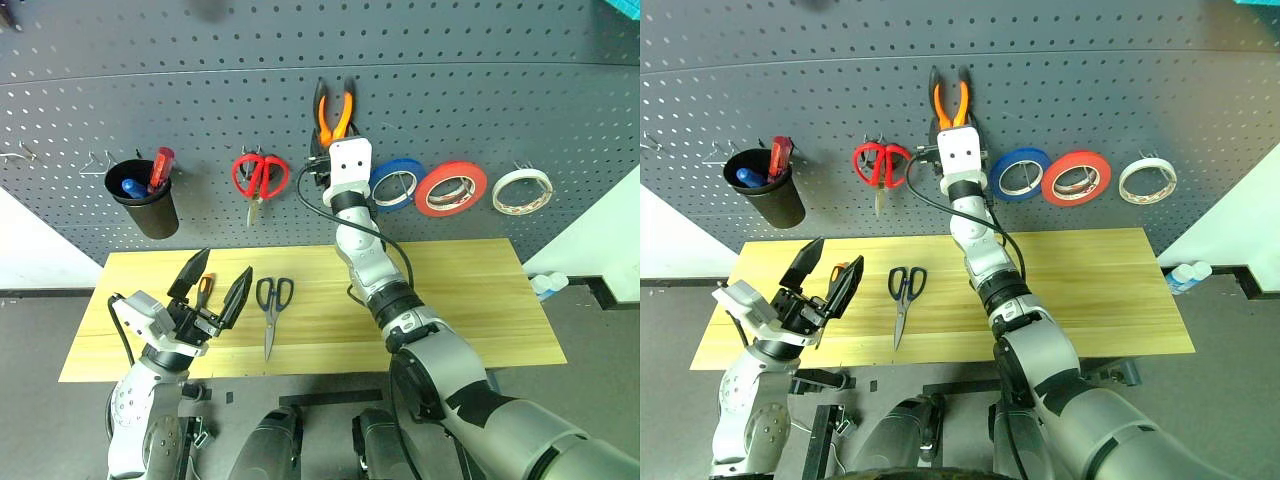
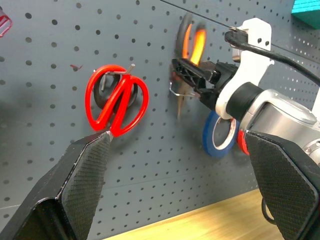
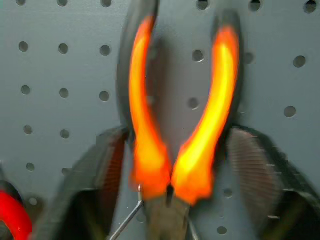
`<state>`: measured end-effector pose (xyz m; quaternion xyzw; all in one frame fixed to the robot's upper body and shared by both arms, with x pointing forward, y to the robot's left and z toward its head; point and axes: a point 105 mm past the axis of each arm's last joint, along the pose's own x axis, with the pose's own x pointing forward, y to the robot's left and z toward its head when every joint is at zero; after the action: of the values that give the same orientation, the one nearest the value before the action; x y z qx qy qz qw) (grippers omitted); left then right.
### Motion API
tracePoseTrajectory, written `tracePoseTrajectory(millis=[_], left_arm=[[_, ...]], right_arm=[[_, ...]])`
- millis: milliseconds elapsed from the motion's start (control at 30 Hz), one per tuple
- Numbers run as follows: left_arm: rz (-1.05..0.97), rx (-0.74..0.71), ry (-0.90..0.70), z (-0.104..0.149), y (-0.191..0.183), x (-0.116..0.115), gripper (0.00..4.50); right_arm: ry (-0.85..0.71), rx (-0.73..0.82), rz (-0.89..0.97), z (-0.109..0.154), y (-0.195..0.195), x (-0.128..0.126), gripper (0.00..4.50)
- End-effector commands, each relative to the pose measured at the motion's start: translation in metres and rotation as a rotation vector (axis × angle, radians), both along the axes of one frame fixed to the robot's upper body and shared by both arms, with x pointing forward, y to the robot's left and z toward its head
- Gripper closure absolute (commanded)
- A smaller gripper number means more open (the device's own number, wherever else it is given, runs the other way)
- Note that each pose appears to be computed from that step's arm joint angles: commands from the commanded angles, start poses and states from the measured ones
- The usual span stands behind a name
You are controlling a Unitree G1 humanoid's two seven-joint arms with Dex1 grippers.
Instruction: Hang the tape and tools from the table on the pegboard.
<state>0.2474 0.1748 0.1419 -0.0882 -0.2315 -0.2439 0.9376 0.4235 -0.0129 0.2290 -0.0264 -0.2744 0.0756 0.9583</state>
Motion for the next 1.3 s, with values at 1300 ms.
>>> tracePoseTrajectory(millis=[1300], left_arm=[[-0.025, -0.006, -0.049, -0.001, -0.006, 0.013, 0.02]], right_arm=[[-0.042, -0.029, 0.018, 0.007, -0.022, -0.028, 0.01]])
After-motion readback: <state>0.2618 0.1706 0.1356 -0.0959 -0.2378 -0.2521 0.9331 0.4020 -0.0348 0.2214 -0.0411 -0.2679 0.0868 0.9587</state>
